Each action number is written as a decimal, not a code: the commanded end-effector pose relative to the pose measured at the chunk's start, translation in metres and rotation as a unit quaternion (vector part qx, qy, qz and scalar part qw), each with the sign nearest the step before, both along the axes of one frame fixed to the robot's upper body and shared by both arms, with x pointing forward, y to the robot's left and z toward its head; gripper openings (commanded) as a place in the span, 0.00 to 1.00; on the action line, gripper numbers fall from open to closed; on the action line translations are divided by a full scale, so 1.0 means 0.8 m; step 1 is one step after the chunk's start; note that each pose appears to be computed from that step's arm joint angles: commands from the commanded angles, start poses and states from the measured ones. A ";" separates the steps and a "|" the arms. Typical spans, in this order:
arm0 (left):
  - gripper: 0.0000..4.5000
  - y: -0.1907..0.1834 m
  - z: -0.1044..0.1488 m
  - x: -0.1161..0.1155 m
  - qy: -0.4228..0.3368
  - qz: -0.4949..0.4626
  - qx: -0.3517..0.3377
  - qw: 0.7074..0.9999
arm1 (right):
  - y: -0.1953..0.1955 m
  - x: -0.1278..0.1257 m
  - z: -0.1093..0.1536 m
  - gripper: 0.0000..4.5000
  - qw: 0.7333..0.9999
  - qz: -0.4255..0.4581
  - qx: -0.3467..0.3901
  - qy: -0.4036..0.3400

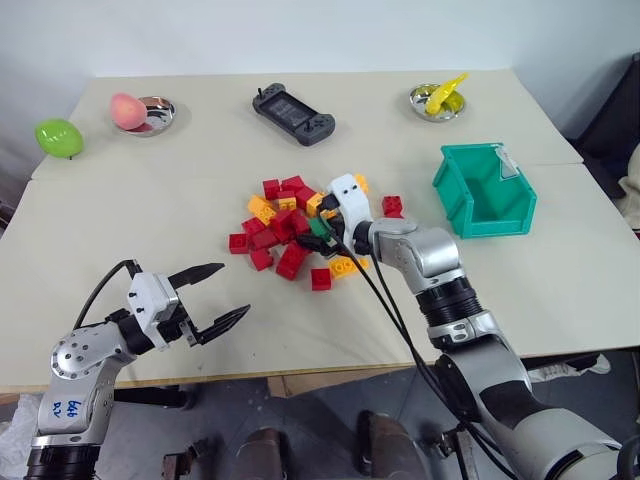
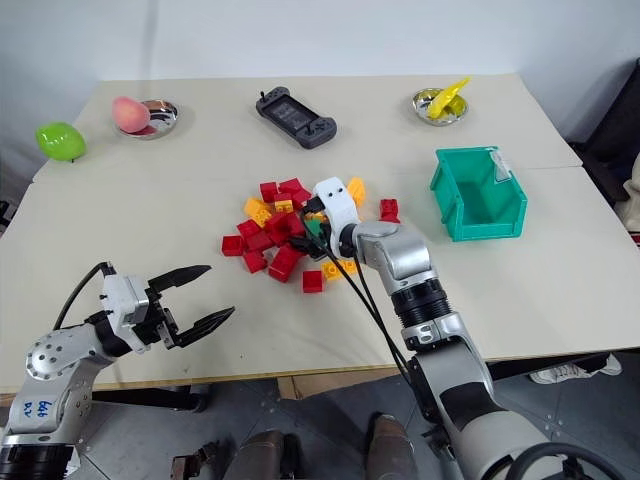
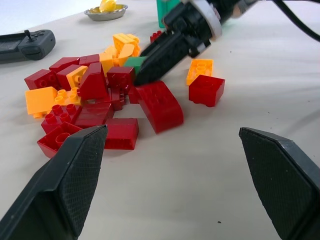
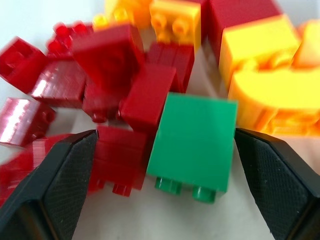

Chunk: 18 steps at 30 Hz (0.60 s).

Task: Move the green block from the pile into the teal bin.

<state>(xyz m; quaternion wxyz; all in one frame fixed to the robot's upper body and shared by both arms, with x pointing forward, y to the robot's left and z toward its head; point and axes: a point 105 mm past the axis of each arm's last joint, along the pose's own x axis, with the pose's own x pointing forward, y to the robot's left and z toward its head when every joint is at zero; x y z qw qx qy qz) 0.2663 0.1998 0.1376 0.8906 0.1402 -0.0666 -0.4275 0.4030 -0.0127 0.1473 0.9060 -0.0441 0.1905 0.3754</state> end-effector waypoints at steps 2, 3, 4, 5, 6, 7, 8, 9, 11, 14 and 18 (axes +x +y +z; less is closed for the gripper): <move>1.00 -0.003 0.007 -0.002 -0.015 -0.004 -0.001 1.000 | -0.005 -0.001 0.005 0.91 0.999 -0.004 -0.027 -0.028; 1.00 -0.004 0.007 -0.002 -0.016 -0.006 -0.002 1.000 | -0.010 -0.001 0.005 0.87 0.999 -0.005 -0.032 -0.031; 1.00 -0.005 0.008 -0.002 -0.017 -0.007 -0.002 1.000 | -0.015 -0.001 0.007 0.80 0.999 -0.008 -0.033 -0.034; 1.00 -0.005 0.008 -0.002 -0.017 -0.008 -0.002 1.000 | -0.020 -0.001 0.008 0.74 0.999 -0.010 -0.033 -0.036; 1.00 -0.005 0.008 -0.002 -0.018 -0.009 -0.002 1.000 | -0.023 -0.002 0.009 0.66 0.999 -0.010 -0.034 -0.038; 1.00 -0.005 0.008 -0.001 -0.018 -0.009 -0.002 1.000 | -0.026 -0.003 0.011 0.59 0.999 -0.010 -0.031 -0.040; 1.00 -0.006 0.008 -0.001 -0.018 -0.011 -0.003 1.000 | -0.031 -0.004 0.013 0.52 0.999 -0.008 -0.029 -0.043; 1.00 -0.007 0.008 -0.001 -0.018 -0.012 -0.004 1.000 | -0.034 -0.006 0.014 0.44 0.999 -0.007 -0.028 -0.045; 1.00 -0.010 0.009 0.000 -0.019 -0.015 -0.005 1.000 | -0.040 -0.008 0.019 0.33 0.998 0.002 -0.022 -0.055; 1.00 -0.019 0.011 0.001 -0.022 -0.032 -0.008 0.999 | -0.062 -0.013 0.036 0.33 0.996 0.015 -0.001 -0.086; 1.00 -0.036 0.018 0.006 -0.031 -0.059 -0.013 0.998 | -0.096 -0.032 0.067 0.33 0.985 0.053 0.035 -0.159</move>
